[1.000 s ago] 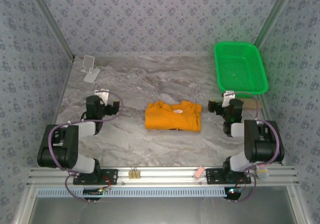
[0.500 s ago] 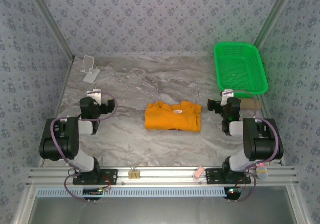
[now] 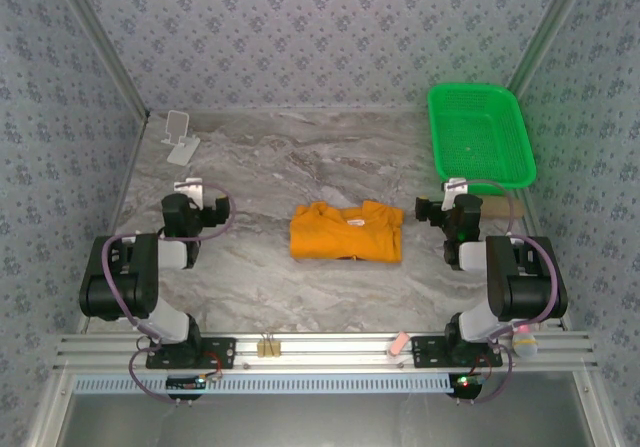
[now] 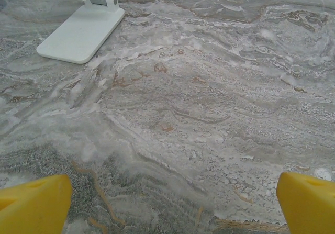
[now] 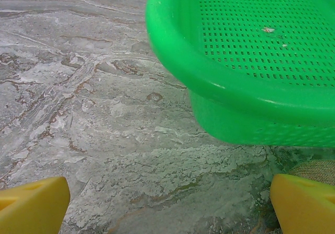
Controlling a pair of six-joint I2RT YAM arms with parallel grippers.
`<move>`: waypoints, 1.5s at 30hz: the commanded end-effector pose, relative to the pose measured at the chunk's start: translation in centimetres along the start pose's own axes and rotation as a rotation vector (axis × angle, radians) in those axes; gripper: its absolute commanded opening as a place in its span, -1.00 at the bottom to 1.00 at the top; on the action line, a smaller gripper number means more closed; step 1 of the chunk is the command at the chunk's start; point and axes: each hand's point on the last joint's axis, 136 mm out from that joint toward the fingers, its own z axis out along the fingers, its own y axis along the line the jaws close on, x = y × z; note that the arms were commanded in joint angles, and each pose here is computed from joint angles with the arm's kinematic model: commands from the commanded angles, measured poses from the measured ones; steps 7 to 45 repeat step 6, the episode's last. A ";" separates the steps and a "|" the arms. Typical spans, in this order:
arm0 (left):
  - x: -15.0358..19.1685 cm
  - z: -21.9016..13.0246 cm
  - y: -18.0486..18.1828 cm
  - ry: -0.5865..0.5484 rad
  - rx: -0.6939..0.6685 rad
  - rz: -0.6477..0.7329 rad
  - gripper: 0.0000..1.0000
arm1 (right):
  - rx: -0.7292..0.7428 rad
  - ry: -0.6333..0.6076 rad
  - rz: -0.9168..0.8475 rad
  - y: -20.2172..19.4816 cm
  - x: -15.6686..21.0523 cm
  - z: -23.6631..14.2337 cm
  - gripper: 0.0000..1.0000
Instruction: Fold the inside-out t-shirt
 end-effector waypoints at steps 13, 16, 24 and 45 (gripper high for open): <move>-1.6 0.1 0.3 -0.047 -0.017 -0.012 1.00 | 0.021 -0.028 0.012 -0.4 -1.1 0.2 1.00; -1.6 0.1 0.3 -0.047 -0.017 -0.012 1.00 | 0.021 -0.028 0.012 -0.4 -1.1 0.2 1.00; -1.6 0.1 0.3 -0.047 -0.017 -0.012 1.00 | 0.021 -0.028 0.012 -0.4 -1.1 0.2 1.00; -1.6 0.1 0.3 -0.047 -0.017 -0.012 1.00 | 0.021 -0.028 0.012 -0.4 -1.1 0.2 1.00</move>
